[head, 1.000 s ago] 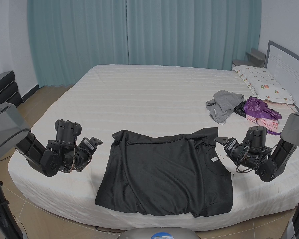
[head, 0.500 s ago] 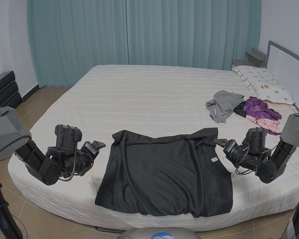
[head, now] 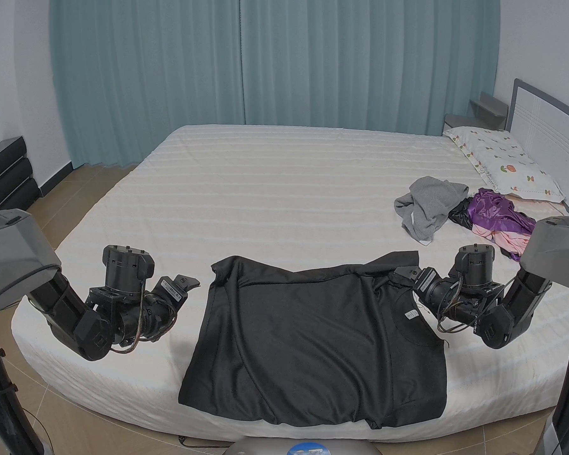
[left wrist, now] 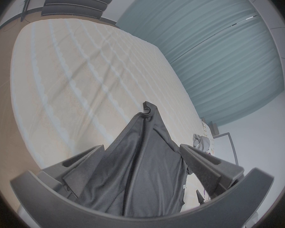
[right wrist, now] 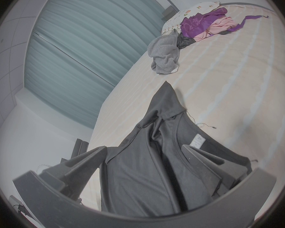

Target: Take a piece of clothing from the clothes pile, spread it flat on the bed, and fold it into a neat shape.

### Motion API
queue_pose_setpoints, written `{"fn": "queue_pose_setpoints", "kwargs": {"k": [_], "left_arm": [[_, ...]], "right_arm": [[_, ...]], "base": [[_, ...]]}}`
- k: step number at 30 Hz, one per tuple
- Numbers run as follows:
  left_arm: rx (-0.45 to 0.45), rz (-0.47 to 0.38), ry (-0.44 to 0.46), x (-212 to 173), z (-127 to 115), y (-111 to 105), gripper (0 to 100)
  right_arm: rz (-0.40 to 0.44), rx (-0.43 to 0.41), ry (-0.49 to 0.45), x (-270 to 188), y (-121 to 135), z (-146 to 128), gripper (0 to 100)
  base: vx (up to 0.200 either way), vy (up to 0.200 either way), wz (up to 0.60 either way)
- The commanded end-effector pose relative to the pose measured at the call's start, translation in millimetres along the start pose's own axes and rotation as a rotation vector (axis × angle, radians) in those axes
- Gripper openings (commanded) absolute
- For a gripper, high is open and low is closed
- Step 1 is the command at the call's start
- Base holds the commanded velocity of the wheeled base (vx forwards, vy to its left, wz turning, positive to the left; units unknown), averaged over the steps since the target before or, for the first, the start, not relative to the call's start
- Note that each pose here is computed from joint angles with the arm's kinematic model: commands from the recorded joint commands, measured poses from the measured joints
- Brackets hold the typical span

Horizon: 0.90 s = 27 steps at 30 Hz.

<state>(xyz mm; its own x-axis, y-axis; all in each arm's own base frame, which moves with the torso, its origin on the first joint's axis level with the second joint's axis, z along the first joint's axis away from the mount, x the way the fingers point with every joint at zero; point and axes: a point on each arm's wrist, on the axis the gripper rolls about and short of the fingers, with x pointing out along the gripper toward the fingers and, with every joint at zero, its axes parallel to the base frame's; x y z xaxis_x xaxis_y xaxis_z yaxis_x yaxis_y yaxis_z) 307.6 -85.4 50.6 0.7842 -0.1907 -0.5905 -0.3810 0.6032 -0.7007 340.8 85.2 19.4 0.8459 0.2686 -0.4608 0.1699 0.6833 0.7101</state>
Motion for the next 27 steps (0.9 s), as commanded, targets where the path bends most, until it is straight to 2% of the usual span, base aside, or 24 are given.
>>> {"fn": "queue_pose_setpoints", "kwargs": {"k": [1, 7, 10, 14, 25, 26, 27], "left_arm": [[-0.002, 0.006, 0.002, 1.2, -0.8, 1.2, 100], [-0.021, 0.007, 0.003, 1.1, -1.0, 1.6, 100], [-0.023, 0.009, 0.003, 1.5, -1.2, 1.9, 100], [-0.024, 0.013, 0.004, 2.5, -1.3, 3.1, 100], [-0.033, 0.021, 0.006, 4.6, -2.2, 4.8, 100], [-0.033, 0.021, 0.006, 4.6, -2.2, 4.8, 100], [-0.033, 0.022, 0.005, 4.6, -2.2, 4.8, 100]], "right_arm": [[-0.016, -0.002, 0.002, 30.5, -5.3, -1.5, 100], [-0.068, 0.000, 0.038, 65.1, -5.7, 1.0, 100], [-0.087, -0.009, 0.024, 80.6, -7.5, 5.3, 100], [-0.129, -0.051, 0.010, 99.4, -12.6, 10.6, 100], [-0.150, -0.156, -0.028, 126.0, -11.2, 17.5, 100], [-0.148, -0.162, -0.030, 128.6, -11.7, 17.3, 0], [-0.143, -0.170, -0.036, 132.0, -11.5, 17.9, 0]], "base": [[0.000, 0.000, 0.00], [0.000, 0.000, 0.00], [0.000, 0.000, 0.00], [0.000, 0.000, 0.00], [0.000, 0.000, 0.00], [0.000, 0.000, 0.00], [0.000, 0.000, 0.00]]}}
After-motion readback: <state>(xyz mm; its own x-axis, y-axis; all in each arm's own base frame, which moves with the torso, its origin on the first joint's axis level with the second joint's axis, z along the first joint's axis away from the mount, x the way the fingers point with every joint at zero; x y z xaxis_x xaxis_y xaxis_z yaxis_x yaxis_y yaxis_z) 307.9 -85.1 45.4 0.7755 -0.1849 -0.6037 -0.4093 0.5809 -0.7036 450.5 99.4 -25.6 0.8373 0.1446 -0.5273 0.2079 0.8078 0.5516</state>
